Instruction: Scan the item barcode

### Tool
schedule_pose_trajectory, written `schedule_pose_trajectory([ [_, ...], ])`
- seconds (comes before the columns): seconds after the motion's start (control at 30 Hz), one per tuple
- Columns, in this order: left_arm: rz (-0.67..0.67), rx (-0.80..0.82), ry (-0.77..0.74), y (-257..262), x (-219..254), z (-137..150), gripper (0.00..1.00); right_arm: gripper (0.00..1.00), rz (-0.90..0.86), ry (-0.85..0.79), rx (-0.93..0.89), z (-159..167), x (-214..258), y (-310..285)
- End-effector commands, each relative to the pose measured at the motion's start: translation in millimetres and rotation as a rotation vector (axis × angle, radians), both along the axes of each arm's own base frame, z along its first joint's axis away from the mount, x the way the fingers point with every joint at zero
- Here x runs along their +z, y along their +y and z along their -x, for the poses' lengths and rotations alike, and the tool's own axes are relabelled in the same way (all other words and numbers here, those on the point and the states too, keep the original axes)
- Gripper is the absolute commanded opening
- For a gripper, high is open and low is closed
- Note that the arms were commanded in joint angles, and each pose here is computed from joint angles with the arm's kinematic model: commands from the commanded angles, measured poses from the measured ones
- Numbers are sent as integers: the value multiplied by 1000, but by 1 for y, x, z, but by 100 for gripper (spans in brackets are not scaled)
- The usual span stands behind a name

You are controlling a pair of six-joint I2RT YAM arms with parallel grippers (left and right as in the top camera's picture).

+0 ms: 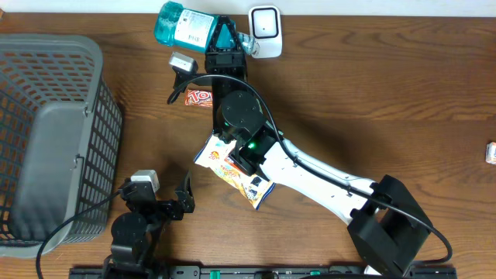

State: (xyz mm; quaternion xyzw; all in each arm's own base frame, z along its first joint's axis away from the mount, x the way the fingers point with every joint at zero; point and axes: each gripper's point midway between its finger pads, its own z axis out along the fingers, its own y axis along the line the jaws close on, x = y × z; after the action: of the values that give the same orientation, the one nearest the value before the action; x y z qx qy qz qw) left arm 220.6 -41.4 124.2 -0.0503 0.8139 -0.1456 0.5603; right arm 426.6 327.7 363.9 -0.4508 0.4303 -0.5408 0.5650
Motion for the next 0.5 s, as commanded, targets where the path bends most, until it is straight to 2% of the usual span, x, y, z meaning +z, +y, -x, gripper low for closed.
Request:
schedule_pose_trajectory([
  [0.0,4,6,35,0,-11,2,98,1,-31,-21,6,3,17,-3],
  [0.1,4,6,35,0,-11,2,98,1,-148,82,-12,-5,-10,-9],
  [0.33,4,6,35,0,-11,2,98,1,-315,544,10,-15,-132,-18],
  [0.47,4,6,35,0,-11,2,98,1,-475,647,18,-23,-152,-30],
])
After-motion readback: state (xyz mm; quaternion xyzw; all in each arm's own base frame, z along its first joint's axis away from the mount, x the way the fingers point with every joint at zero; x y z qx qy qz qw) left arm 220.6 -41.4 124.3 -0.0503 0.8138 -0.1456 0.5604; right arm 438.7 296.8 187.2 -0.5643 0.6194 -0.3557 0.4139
